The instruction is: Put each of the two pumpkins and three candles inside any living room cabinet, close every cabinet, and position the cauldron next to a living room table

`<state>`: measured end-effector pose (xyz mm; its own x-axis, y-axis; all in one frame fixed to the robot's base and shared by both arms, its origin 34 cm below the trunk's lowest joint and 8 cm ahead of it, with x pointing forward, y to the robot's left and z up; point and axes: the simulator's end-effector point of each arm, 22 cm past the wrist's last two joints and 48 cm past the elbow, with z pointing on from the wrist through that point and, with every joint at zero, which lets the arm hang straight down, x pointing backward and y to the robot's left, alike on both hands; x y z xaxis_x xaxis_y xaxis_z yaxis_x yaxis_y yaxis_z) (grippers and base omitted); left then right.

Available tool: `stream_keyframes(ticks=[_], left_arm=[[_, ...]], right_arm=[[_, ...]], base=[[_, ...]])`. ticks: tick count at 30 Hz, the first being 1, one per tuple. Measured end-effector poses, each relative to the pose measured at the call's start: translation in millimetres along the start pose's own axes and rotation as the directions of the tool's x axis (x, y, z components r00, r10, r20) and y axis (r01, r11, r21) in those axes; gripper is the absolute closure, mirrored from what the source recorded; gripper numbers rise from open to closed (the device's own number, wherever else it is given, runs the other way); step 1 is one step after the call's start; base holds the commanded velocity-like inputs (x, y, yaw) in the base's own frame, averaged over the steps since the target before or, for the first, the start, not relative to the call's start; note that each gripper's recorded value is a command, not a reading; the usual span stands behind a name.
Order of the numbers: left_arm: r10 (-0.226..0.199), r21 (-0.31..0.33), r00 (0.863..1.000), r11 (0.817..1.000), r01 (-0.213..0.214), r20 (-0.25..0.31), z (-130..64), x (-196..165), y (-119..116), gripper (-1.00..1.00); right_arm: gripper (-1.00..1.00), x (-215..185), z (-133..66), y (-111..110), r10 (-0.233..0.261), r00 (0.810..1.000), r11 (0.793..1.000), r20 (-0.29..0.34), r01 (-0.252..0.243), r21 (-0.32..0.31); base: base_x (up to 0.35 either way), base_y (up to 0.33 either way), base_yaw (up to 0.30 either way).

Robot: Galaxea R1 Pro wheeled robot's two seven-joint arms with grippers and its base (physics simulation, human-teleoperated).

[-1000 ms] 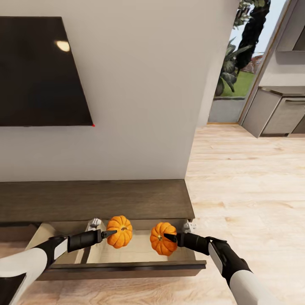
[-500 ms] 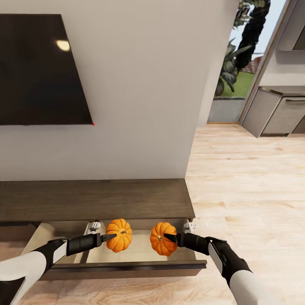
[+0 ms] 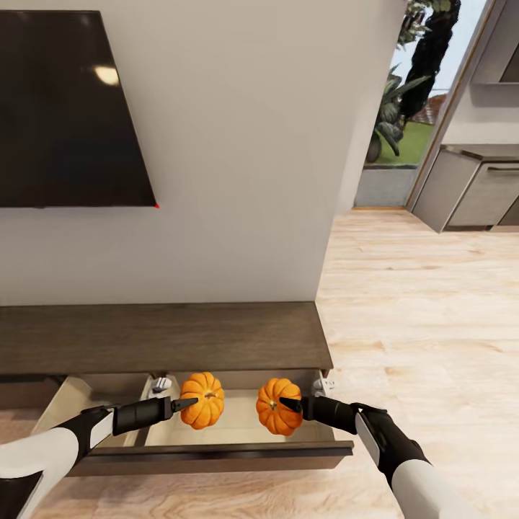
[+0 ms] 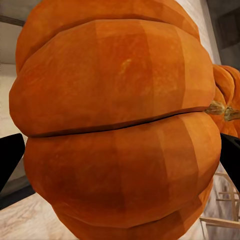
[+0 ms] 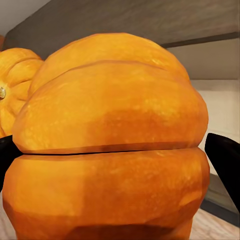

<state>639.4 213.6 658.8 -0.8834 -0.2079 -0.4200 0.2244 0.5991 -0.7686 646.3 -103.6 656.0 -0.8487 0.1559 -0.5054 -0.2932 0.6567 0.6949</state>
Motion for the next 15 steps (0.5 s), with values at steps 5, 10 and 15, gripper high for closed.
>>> stream_keyframes(ticks=[5, 10, 15], left_arm=[[0.000, 0.000, 1.000, 1.000, 0.000, 0.000, 3.8, 3.4, 6.2, 1.00], [0.001, -0.001, 1.000, 1.000, -0.001, 0.000, 7.5, 6.8, 12.7, 1.00], [0.001, -0.001, 1.000, 1.000, -0.001, 0.001, 11.3, 10.4, 19.2, 1.00]], right_arm=[[1.00, 4.3, 4.1, -5.6, 0.000, 1.000, 1.000, 0.000, 0.000, 0.000], [1.00, 8.5, 8.0, -11.5, 0.000, 1.000, 1.000, 0.000, 0.000, 0.000], [1.00, 13.0, 11.9, -17.6, 0.001, 1.000, 1.000, -0.001, -0.001, 0.001]], base=[[0.000, 0.000, 0.000], [0.000, 0.000, 0.000], [0.000, 0.000, 0.000]])
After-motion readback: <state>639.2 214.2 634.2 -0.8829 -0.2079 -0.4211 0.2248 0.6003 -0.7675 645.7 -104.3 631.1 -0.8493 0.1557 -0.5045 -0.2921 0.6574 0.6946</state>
